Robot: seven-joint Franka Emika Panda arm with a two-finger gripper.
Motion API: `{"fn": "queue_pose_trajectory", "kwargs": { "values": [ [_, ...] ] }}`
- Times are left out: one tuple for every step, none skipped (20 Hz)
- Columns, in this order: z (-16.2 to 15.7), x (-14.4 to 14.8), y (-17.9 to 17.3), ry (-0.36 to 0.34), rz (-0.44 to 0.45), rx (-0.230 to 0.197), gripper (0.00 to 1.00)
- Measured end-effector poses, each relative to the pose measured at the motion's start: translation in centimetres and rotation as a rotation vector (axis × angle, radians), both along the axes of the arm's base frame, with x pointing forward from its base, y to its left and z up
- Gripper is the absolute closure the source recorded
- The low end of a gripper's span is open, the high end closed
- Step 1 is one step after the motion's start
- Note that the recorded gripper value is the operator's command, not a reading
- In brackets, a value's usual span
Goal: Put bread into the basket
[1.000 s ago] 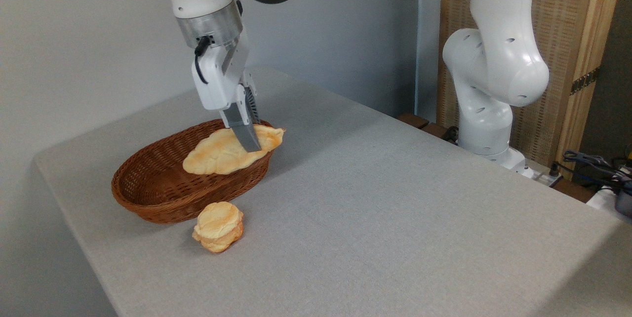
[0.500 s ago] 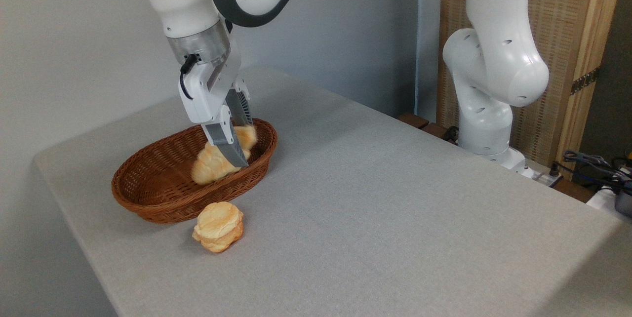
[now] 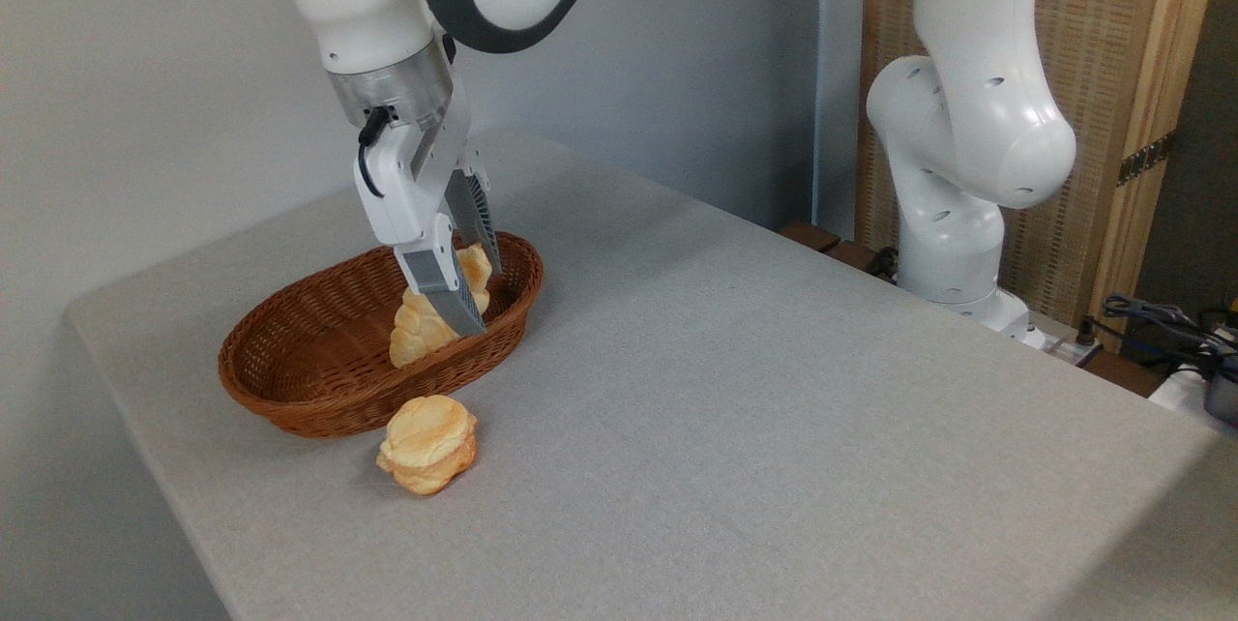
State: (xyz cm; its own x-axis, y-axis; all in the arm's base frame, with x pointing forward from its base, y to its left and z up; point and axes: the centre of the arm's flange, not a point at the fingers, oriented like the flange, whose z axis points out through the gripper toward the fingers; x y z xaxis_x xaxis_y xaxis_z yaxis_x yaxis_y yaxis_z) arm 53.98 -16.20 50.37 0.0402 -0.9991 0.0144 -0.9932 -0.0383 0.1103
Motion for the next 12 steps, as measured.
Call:
{"fn": "queue_pose_trajectory", "kwargs": {
  "values": [
    [0.4, 0.1, 1.0, 0.005, 0.023, -0.011, 0.0],
    [0.9, 0.2, 2.1, 0.014, 0.049, -0.029, 0.0],
    [1.4, 0.2, 3.0, 0.019, 0.072, -0.049, 0.0],
    [2.1, 0.2, 3.9, 0.02, 0.096, -0.07, 0.0],
    [2.8, 0.2, 4.7, 0.018, 0.113, -0.083, 0.0],
    [3.5, 0.1, 5.3, 0.014, 0.122, -0.09, 0.0],
    [4.1, 0.1, 5.6, 0.008, 0.127, -0.095, 0.0],
    [4.5, 0.1, 5.7, 0.001, 0.13, -0.097, 0.0],
    [4.8, 0.2, 6.0, -0.005, 0.135, -0.099, 0.0],
    [5.0, 0.3, 6.4, -0.008, 0.142, -0.099, 0.0],
    [5.0, 0.3, 6.7, -0.009, 0.148, -0.1, 0.0],
    [5.0, 0.4, 7.0, -0.009, 0.154, -0.1, 0.0]
  ]
}}
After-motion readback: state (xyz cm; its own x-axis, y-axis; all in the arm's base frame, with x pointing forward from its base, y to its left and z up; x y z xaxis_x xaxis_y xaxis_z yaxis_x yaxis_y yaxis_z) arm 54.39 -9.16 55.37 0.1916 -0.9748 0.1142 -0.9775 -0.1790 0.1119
